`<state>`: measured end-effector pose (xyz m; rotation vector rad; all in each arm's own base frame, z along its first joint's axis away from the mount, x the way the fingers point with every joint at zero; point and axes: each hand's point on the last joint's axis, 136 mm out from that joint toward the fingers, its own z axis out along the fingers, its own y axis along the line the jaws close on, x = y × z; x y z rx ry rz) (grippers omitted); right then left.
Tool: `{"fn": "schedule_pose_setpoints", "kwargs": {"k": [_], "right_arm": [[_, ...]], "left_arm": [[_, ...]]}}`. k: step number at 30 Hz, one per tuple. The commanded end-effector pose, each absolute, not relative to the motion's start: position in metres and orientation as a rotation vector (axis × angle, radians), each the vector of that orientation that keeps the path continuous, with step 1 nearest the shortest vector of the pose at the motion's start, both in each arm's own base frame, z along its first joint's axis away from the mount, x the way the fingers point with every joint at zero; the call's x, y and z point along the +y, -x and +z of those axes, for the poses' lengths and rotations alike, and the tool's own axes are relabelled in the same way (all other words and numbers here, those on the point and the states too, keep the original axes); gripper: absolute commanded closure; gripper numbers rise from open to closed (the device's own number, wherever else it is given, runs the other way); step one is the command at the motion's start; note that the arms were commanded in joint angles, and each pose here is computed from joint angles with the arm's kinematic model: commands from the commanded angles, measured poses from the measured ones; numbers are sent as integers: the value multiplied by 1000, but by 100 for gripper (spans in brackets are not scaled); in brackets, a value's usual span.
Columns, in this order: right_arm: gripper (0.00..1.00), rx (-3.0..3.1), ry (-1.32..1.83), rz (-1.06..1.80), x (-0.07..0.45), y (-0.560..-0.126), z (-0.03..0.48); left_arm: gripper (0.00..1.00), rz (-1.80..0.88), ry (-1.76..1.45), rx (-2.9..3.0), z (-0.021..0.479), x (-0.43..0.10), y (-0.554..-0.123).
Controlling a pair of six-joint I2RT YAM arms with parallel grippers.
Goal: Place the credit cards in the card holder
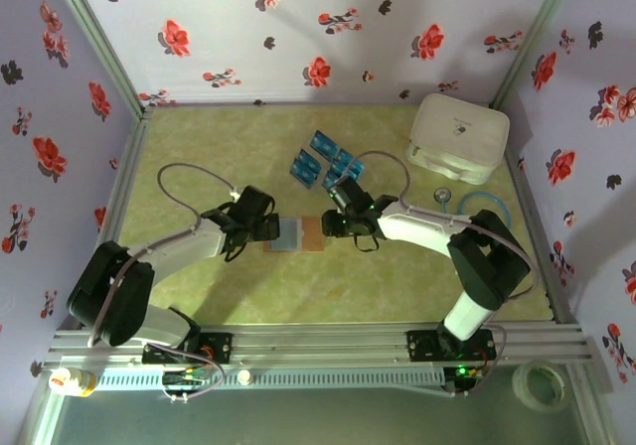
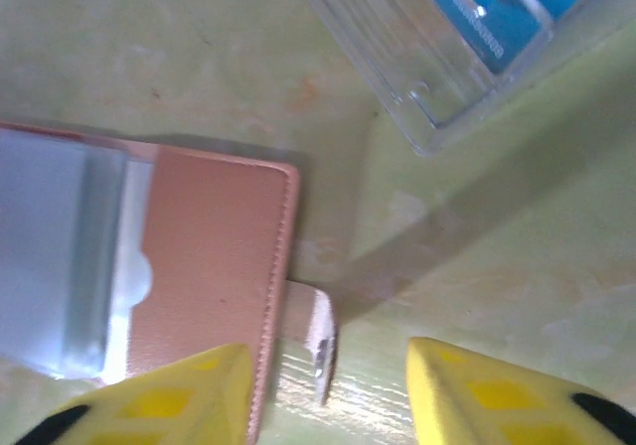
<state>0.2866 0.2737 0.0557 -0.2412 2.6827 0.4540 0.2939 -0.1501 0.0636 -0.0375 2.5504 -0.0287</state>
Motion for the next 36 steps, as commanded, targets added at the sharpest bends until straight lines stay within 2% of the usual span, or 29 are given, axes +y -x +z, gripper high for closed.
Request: {"fn": "schedule_pose_setpoints", "kwargs": {"k": [1,3,6,9,12,14,15,17,20,23,27,36], "right_arm": [[68,2703,243,385,263,-289,40],[80,2705,237,382,261,-289,39],[94,2698,230,379,254,-288,42],[99,2697,217,365,245,-288,43],[99,2697,198,352,236,-288,45],[95,2693,195,344,233,-287,47],[88,2693,191,348,232,-287,48],[67,2677,203,375,234,-289,60],[56,2622,235,369,234,-299,92],[51,2575,312,344,236,-314,125],[49,2553,391,278,236,-338,148],[52,2611,489,238,253,-382,148]], "left_arm": [[0,-14,-1,2534,68,-157,-299],[0,-14,-6,2535,67,-158,-299],[0,-14,-10,2537,66,-160,-299],[0,-9,-16,2540,64,-161,-299],[0,-7,-19,2539,64,-162,-299],[0,-3,-19,2539,64,-161,-300],[0,-3,-19,2538,64,-161,-300],[0,-1,-22,2535,65,-161,-300],[0,3,-31,2536,66,-161,-301],[0,11,-43,2534,66,-162,-302],[0,14,-49,2530,66,-162,-305],[0,0,-3,2517,71,-156,-312]]}}
